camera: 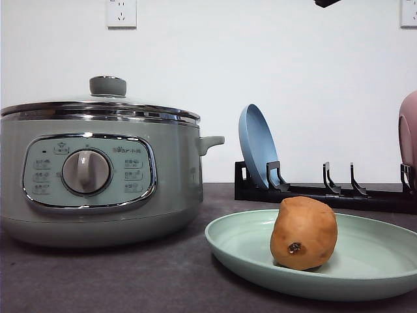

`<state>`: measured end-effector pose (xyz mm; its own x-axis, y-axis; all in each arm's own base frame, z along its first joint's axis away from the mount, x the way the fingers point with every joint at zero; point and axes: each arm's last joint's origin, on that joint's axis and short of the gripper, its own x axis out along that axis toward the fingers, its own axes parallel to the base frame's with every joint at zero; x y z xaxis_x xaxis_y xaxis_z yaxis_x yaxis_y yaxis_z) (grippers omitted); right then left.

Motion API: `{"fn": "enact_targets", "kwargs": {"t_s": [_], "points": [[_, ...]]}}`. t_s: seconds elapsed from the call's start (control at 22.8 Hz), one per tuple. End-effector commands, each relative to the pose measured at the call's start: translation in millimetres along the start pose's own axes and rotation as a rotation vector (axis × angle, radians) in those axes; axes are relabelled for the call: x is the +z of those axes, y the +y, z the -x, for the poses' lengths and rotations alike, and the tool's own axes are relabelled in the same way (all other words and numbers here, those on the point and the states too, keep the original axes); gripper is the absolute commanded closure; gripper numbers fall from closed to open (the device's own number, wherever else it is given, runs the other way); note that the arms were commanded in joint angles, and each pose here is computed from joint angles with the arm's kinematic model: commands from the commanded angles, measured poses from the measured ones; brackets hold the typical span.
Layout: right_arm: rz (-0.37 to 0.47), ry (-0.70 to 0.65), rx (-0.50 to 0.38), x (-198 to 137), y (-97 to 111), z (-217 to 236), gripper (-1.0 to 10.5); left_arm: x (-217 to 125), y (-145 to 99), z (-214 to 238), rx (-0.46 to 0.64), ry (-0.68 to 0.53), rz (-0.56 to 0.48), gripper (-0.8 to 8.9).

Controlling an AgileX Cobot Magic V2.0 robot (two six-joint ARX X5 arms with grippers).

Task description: The right arm pick the green plate and place it on desk, then the left arm uncap open the steamer lid, the right arm pick the potato and place it on the plate, then the right arm cap close the steamer lid

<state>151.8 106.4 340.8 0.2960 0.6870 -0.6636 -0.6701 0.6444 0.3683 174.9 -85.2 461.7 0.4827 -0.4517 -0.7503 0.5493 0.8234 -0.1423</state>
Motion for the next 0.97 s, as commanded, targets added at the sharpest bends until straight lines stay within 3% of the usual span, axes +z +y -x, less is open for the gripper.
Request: {"fn": "enact_targets", "kwargs": {"t_s": [0.04, 0.4, 0.53, 0.75, 0.97], "points": [[0.019, -0.017, 0.007, 4.5, 2.4, 1.6, 9.4, 1.1, -2.3, 5.1, -0.010, 0.000, -0.002, 8.05], [0.019, -0.018, 0.007, 4.5, 2.4, 1.6, 9.4, -0.5, -2.4, 8.3, -0.002, -0.008, -0.031, 8.05], [0.019, -0.018, 0.007, 4.5, 2.4, 1.6, 9.4, 1.5, -0.1, 32.7, 0.043, -0.237, -0.076, 8.05], [0.019, -0.018, 0.007, 4.5, 2.4, 1.6, 9.4, -22.0, 8.7, 87.4, 0.250, -0.699, -0.118, 8.05], [0.019, -0.017, 0.007, 4.6, 2.4, 1.5, 9.4, -70.4, 16.9, 88.0, 0.566, -0.885, -0.118, 8.05]]}}
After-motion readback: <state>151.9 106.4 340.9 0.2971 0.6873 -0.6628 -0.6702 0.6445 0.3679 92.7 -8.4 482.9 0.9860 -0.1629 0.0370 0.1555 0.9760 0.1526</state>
